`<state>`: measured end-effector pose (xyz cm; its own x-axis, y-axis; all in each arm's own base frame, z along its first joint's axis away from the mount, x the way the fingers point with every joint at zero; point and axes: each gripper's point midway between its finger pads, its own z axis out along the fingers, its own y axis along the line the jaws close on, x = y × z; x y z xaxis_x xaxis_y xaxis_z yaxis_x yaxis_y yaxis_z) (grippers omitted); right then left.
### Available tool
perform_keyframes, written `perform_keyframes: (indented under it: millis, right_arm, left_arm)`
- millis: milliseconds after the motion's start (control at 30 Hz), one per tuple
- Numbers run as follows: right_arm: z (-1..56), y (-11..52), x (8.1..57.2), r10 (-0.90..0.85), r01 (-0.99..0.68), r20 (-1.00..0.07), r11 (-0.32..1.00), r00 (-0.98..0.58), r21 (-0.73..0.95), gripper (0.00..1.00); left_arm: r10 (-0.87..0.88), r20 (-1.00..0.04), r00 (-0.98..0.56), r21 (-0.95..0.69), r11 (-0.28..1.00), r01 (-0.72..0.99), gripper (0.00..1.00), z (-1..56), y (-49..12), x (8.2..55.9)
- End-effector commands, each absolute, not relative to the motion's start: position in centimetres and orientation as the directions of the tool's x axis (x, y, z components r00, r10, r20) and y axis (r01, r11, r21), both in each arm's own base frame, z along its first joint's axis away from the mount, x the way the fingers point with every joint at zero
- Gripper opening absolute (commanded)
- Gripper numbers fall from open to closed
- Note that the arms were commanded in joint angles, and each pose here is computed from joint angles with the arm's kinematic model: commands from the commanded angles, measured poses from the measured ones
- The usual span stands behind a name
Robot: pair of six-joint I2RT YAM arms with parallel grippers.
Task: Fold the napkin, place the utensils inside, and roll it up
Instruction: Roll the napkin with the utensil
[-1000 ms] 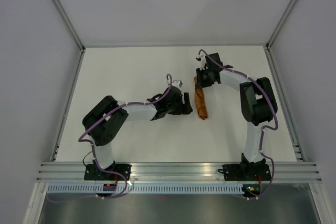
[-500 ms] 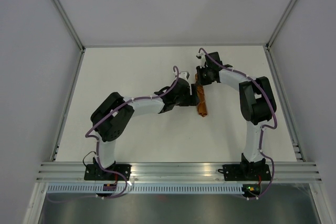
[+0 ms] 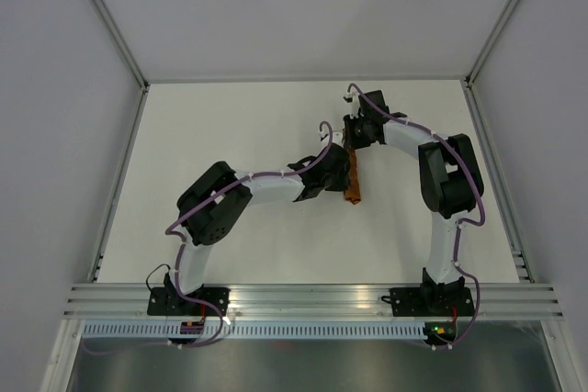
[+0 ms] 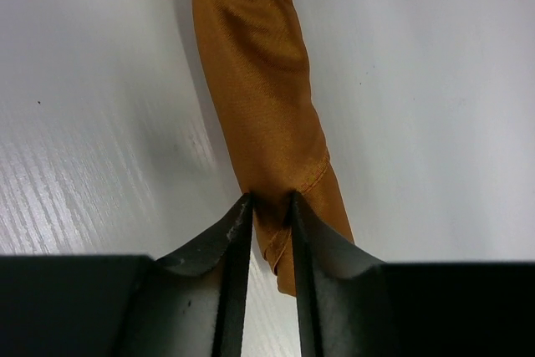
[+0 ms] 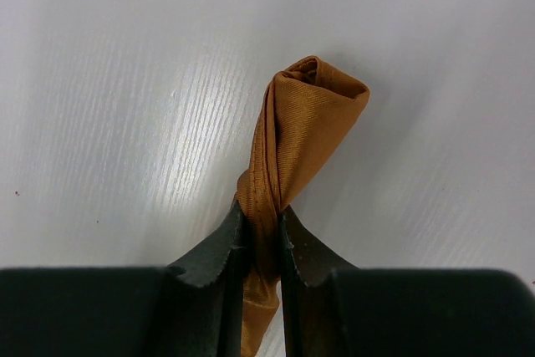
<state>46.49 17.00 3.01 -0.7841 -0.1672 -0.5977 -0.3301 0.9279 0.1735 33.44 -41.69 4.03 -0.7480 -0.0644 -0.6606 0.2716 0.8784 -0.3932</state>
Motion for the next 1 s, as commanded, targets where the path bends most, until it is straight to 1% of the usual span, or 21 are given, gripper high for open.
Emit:
perform_keyframes:
  millis: [0,33,167,233,267,333,367,467,567,700,800,867,900,967]
  right_arm:
    - [1.6,15.8,46.8,-0.184,-0.301,-0.572,0.947,-0.799,0.115,0.18]
    - [1.6,15.7,46.8,-0.184,-0.299,-0.571,0.948,-0.800,0.113,0.18]
    - [1.8,15.8,46.9,-0.186,-0.302,-0.573,0.946,-0.799,0.114,0.18]
    - [1.9,15.8,46.9,-0.186,-0.303,-0.572,0.946,-0.799,0.117,0.19]
    - [1.9,15.8,46.9,-0.190,-0.307,-0.572,0.945,-0.798,0.114,0.24]
    - [2.1,15.9,46.9,-0.191,-0.310,-0.574,0.944,-0.796,0.116,0.32]
    - [2.4,15.9,47.0,-0.193,-0.314,-0.580,0.942,-0.792,0.115,0.41]
    - [3.1,15.9,47.1,-0.197,-0.320,-0.591,0.941,-0.782,0.111,0.53]
    - [4.0,16.0,47.4,-0.197,-0.326,-0.607,0.939,-0.770,0.110,0.59]
    - [5.2,16.2,47.5,-0.192,-0.333,-0.622,0.936,-0.759,0.118,0.65]
    - [6.1,16.6,47.4,-0.186,-0.346,-0.632,0.928,-0.753,0.140,0.67]
    - [6.4,16.9,47.3,-0.181,-0.350,-0.632,0.924,-0.754,0.153,0.69]
    - [6.5,17.1,47.3,-0.181,-0.358,-0.631,0.919,-0.754,0.163,0.69]
    - [6.6,17.4,47.1,-0.175,-0.357,-0.627,0.917,-0.759,0.176,0.69]
  left_arm:
    - [-0.048,-0.666,-0.744,-0.343,0.906,0.249,0.29,3.4,-40.4,33.2]
    - [-0.047,-0.665,-0.745,-0.343,0.905,0.249,0.25,3.4,-40.5,33.2]
    - [-0.031,-0.654,-0.756,-0.333,0.909,0.250,0.21,2.8,-40.7,33.1]
    - [-0.026,-0.648,-0.761,-0.330,0.910,0.250,0.21,2.4,-40.7,33.0]
    - [-0.027,-0.647,-0.762,-0.330,0.911,0.248,0.20,2.4,-40.7,33.0]
    - [-0.022,-0.645,-0.764,-0.325,0.913,0.247,0.20,2.2,-40.7,32.9]
    - [-0.019,-0.641,-0.767,-0.321,0.915,0.246,0.20,1.9,-40.6,32.8]
    - [-0.015,-0.637,-0.771,-0.317,0.916,0.244,0.19,1.6,-40.6,32.7]
    - [-0.017,-0.635,-0.772,-0.320,0.916,0.243,0.19,1.6,-40.6,32.7]
    - [-0.014,-0.635,-0.772,-0.323,0.913,0.249,0.19,1.7,-40.9,32.6]
    - [-0.023,-0.641,-0.767,-0.329,0.912,0.247,0.24,2.1,-41.0,32.7]
    - [-0.026,-0.646,-0.763,-0.332,0.909,0.251,0.33,2.5,-41.1,32.8]
    - [-0.032,-0.651,-0.758,-0.337,0.908,0.251,0.39,2.9,-41.1,32.9]
    - [-0.033,-0.657,-0.753,-0.336,0.907,0.253,0.46,3.3,-41.2,33.0]
